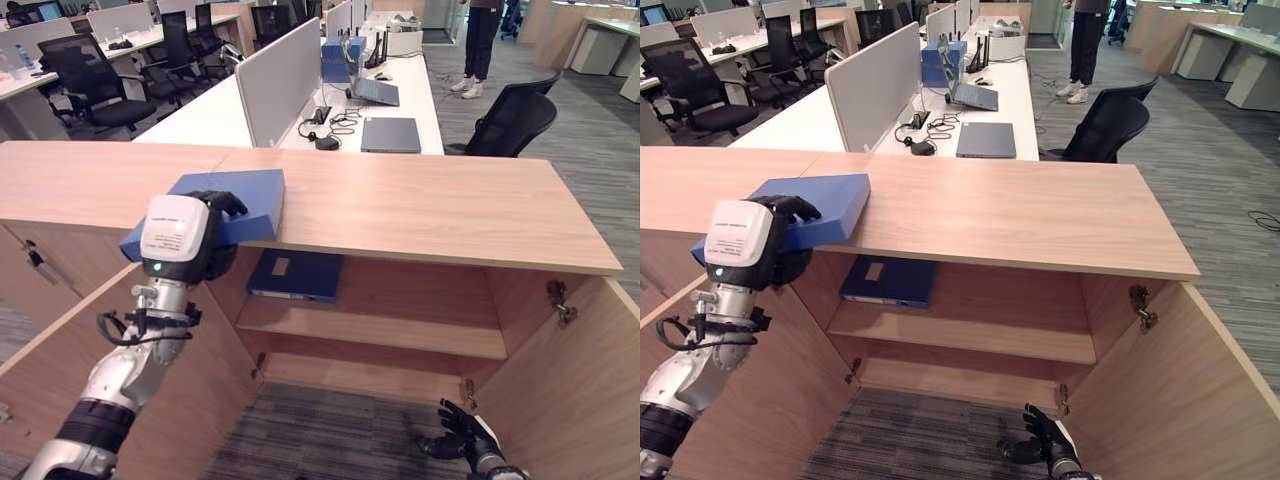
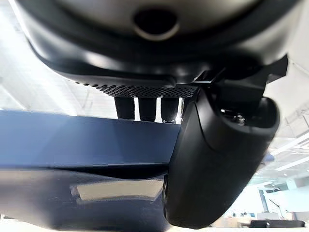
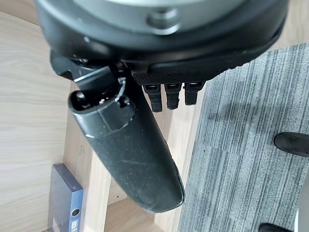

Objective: Put the empty folder in the office cabinet

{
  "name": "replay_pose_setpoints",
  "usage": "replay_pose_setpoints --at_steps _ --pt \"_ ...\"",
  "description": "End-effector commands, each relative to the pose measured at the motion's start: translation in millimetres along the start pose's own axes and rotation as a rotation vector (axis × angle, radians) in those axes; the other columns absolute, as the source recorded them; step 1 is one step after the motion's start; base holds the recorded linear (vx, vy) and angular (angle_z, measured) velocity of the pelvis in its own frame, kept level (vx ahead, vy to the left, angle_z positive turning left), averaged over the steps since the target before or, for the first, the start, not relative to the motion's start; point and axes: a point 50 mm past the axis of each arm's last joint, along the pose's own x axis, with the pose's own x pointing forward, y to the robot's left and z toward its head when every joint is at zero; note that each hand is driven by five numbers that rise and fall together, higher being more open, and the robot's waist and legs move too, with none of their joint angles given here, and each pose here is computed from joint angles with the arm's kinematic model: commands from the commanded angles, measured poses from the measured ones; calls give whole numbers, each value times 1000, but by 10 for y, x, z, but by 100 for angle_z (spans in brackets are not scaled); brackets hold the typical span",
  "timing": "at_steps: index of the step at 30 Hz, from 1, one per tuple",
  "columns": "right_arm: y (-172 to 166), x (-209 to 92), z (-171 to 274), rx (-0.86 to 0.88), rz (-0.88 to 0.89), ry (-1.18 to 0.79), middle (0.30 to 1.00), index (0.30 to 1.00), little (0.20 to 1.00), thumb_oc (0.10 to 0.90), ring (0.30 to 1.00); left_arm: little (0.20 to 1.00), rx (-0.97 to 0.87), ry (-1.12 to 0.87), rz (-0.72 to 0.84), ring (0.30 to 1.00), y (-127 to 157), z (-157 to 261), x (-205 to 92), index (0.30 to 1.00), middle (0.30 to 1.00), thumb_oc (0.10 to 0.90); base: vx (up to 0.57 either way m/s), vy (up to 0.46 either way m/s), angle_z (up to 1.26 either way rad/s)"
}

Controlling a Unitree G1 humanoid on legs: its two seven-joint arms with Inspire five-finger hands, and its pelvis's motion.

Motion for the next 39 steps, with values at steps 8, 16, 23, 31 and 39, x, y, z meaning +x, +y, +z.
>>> replay_pose_setpoints --at_steps 8,16,23,31,39 --pt "-36 155 519 90 -15 -194 900 900 900 800 900 300 -771 -186 456 300 880 577 389 300 300 400 -4 -3 1" --pt "72 176 576 118 26 -203 900 900 900 800 900 300 -1601 -417 534 300 1259 747 313 300 300 400 -4 -2 0" --pt "230 182 755 175 125 -263 900 900 900 800 900 300 -1952 -513 374 300 1205 864 271 300 300 400 0 0 8" --pt "818 -114 1363 716 676 -469 900 900 900 800 900 300 -2202 -362 265 300 950 656 130 300 300 400 -1 0 1" --pt "926 -824 2227 843 1137 -865 900 900 900 800 900 300 -2308 -92 173 300 600 441 -225 300 300 400 0 0 0"
